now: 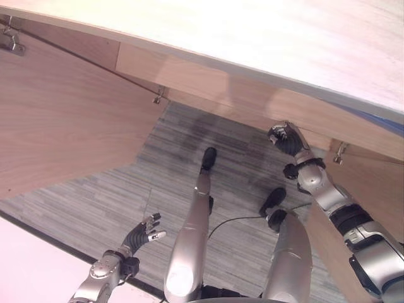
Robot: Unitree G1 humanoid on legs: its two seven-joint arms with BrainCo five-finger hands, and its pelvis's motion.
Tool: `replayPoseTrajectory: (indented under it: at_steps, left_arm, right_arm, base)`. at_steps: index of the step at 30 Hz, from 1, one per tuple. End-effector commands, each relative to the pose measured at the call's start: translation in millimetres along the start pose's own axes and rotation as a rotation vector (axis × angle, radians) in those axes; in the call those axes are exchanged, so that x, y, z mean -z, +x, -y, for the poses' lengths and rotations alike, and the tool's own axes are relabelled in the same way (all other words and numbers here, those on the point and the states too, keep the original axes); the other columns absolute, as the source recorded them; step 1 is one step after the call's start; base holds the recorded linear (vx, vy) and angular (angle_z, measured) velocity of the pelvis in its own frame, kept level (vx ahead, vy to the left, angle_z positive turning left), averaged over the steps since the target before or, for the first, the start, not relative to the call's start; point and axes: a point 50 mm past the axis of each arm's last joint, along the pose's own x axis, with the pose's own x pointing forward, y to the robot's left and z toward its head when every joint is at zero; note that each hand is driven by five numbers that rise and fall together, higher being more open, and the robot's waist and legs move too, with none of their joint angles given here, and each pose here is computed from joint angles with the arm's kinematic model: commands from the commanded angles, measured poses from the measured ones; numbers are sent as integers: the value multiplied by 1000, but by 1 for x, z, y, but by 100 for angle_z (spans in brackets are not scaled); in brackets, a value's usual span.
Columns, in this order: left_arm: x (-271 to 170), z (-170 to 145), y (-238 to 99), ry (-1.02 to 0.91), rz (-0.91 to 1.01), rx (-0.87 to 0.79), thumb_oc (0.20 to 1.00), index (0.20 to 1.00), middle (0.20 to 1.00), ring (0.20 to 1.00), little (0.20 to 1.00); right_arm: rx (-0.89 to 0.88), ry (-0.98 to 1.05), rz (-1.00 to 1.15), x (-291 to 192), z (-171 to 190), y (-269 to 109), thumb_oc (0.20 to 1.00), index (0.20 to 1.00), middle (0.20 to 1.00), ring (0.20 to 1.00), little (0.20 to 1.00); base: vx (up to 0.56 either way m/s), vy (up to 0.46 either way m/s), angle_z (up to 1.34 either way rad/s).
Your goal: Put the empty folder in the office cabinet
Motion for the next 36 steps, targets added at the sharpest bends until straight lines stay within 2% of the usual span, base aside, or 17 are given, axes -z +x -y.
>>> replayPoseTrajectory:
  at_steps: [1,6,10,13,22,30,36]
  left_arm:
    - [11,-1,0,38,-57,-10,1000,1000,1000,1000,1000]
    - [7,2,7,27,-41,-19,1000,1000,1000,1000,1000]
    - [0,5,14,8,-12,-28,1000,1000,1000,1000,1000]
    - [-8,6,17,9,19,-31,1000,1000,1000,1000,1000]
    - [-24,4,25,11,73,-60,1000,1000,1000,1000,1000]
    - [-32,6,37,-30,96,-96,1000,1000,1000,1000,1000]
    - [-27,11,40,-22,72,-86,1000,1000,1000,1000,1000]
  right_arm:
    - [191,16,21,-3,42,6,200,200,200,200,200]
    - [214,31,71,-11,46,2,200,200,200,200,200]
    - [244,61,195,-31,54,-13,200,200,200,200,200]
    - [297,91,372,-62,71,-31,200,200,200,200,200]
    - [379,115,562,-98,93,-44,200,200,200,200,200]
    - [360,116,510,-94,89,-27,200,200,200,200,200]
    - [327,103,322,-66,76,5,200,200,200,200,200]
  base:
    - [0,0,0]
    - [0,0,0]
    - [0,0,0]
    - [0,0,0]
    - [0,0,0]
    - [-2,0,-1]
    - [15,-6,0]
